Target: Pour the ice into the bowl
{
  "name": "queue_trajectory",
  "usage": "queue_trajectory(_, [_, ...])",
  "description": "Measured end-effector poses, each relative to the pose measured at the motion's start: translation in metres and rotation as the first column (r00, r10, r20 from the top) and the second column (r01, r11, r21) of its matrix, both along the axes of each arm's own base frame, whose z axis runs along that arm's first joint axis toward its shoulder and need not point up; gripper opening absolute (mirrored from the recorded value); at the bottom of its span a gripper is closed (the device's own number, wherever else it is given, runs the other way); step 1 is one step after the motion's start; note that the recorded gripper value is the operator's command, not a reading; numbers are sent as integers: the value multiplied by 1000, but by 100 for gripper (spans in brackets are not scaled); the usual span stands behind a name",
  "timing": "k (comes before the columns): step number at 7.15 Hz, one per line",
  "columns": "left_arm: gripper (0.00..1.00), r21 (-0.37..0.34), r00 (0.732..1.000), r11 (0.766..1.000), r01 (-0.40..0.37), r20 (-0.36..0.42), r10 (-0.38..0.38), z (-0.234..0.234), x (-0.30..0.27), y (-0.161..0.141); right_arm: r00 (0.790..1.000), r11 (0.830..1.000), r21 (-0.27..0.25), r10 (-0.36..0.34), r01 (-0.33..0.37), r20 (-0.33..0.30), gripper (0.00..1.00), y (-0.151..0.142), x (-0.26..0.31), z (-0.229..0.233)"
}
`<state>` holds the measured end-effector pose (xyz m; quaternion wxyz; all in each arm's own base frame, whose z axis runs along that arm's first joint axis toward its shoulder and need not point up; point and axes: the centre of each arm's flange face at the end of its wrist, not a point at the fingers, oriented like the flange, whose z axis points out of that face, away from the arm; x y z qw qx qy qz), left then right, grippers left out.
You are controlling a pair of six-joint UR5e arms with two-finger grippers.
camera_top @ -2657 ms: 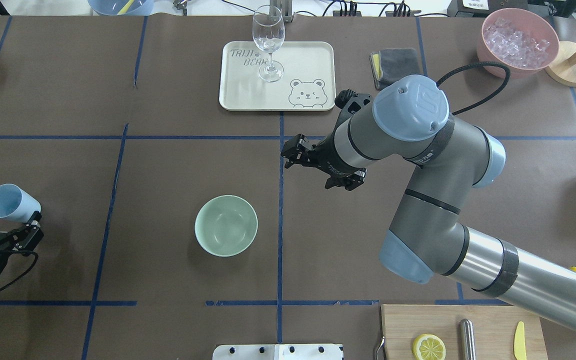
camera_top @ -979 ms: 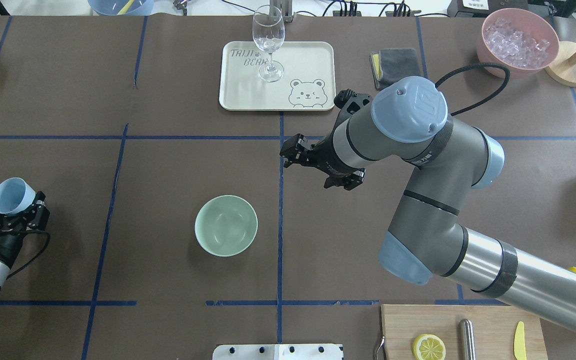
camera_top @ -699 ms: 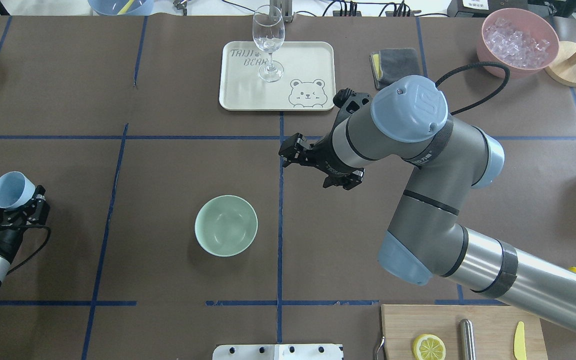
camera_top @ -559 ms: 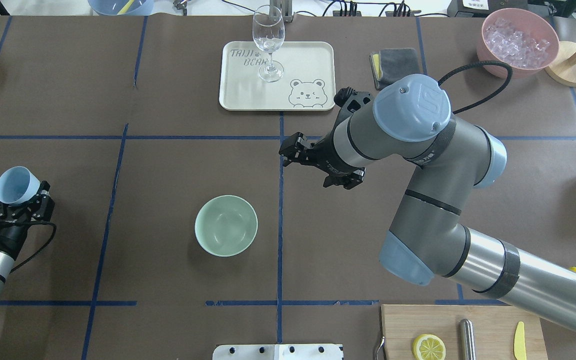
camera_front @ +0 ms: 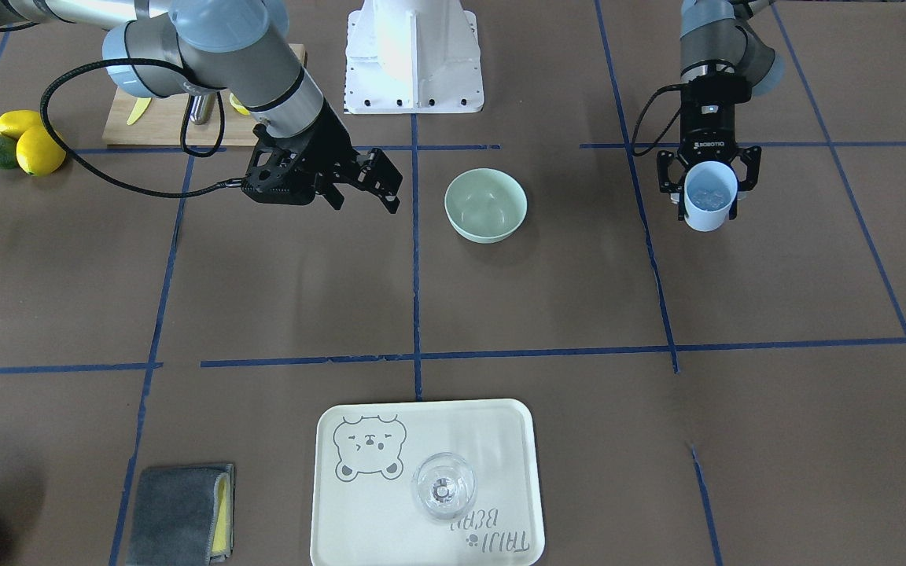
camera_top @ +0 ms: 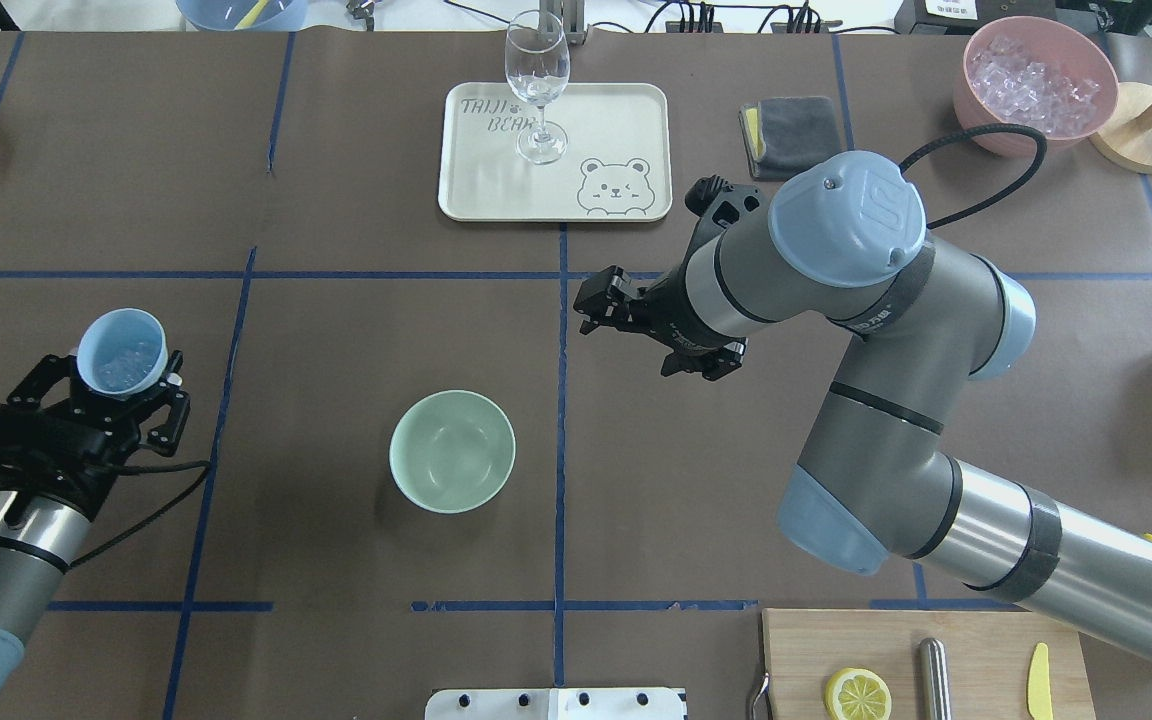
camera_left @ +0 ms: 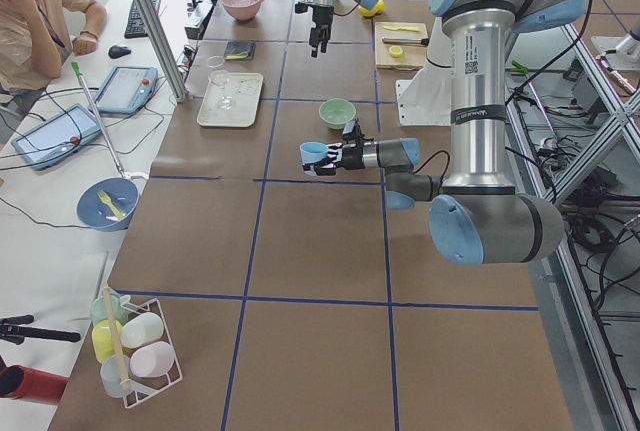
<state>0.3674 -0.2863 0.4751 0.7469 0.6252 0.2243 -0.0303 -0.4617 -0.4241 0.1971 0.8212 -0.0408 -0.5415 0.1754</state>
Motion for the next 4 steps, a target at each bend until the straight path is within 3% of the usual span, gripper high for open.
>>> queue_trajectory(2, [0,71,995,994,-86,64,82,-50,54,24,1000,1000,-3,1,-1,-4,100,1,2,4])
queue_trajectory(4, [0,81,989,989,-125,93,117,-76,87,38,1000,1000,-2,3,-3,-2,100,1,4,4])
